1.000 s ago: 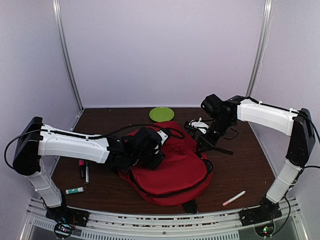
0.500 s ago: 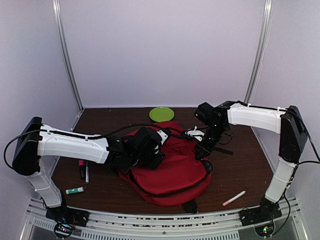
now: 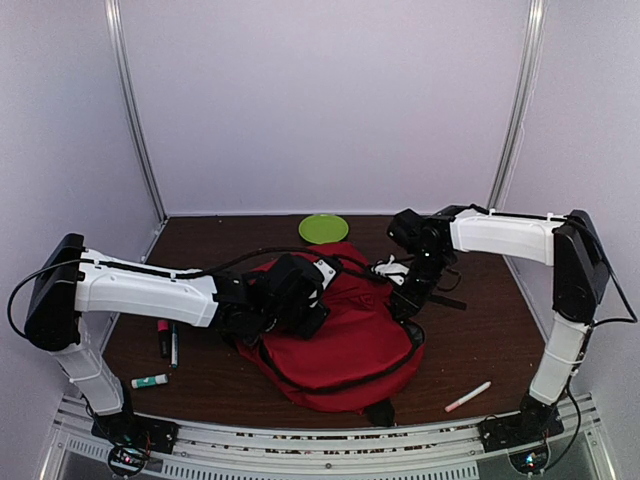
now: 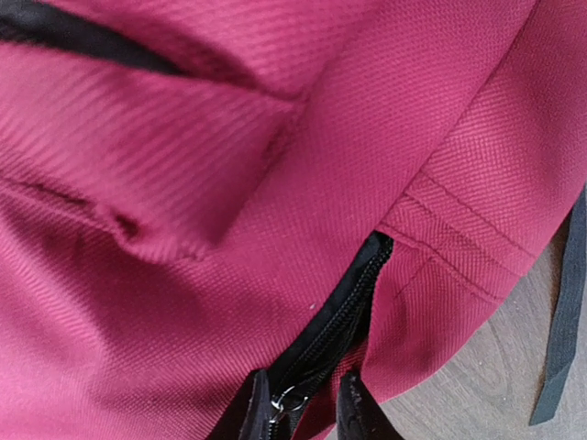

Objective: Pack the student bag
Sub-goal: Adjust the largest pocket of the bag to the student bag.

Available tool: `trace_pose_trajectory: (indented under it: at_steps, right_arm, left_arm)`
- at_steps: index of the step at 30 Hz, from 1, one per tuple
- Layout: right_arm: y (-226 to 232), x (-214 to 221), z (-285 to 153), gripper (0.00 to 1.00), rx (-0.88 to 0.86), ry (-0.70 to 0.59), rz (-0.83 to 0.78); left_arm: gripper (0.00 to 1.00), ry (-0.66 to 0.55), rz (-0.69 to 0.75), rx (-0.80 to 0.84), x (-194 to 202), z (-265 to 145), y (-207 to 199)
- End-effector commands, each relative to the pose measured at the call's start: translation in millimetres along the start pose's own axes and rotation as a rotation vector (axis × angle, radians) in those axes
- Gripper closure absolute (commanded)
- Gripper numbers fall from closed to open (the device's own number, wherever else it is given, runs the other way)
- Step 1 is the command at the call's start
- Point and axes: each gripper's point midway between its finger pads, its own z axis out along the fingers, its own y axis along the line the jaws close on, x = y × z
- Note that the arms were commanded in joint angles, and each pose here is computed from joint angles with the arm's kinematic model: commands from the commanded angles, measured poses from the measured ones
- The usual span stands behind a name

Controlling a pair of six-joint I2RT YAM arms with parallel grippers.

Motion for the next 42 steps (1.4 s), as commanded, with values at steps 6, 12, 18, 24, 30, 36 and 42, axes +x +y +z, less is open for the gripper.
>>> trace_pose_trajectory:
  at_steps: [6, 12, 18, 24, 30, 36, 42]
  right_arm:
    - [-6, -5, 25, 0.72, -0.028, 0.047, 0.035]
    - [-4, -18, 25, 0.88, -0.068, -0.017, 0.039]
    - [8, -25, -17, 1.00, -0.155, -0.219, -0.017]
    - [30, -1, -48, 1.00, -0.190, -0.309, -0.112]
    - [38, 18, -47, 1.00, -0.207, -0.281, -0.135]
    - [8, -9, -32, 0.86, -0.113, -0.247, -0.051]
    - [-15, -28, -14, 0.75, -0.048, -0.210, 0.002]
  left_arm:
    - [1.00, -0.042, -0.026, 0.007, -10, -7, -1]
    - [1.00, -0.041, -0.029, 0.003, -8, -8, 0]
    - [1.00, -0.036, -0.025, -0.022, -5, -8, 5]
    - [1.00, -0.041, -0.009, -0.056, -8, -8, 10]
    - [1.00, -0.045, -0.006, -0.063, -11, -6, 10]
    - [1.00, -0.008, 0.021, 0.009, 3, -2, -3]
    - [1.00, 0.007, 0.036, 0.033, 14, -7, -4]
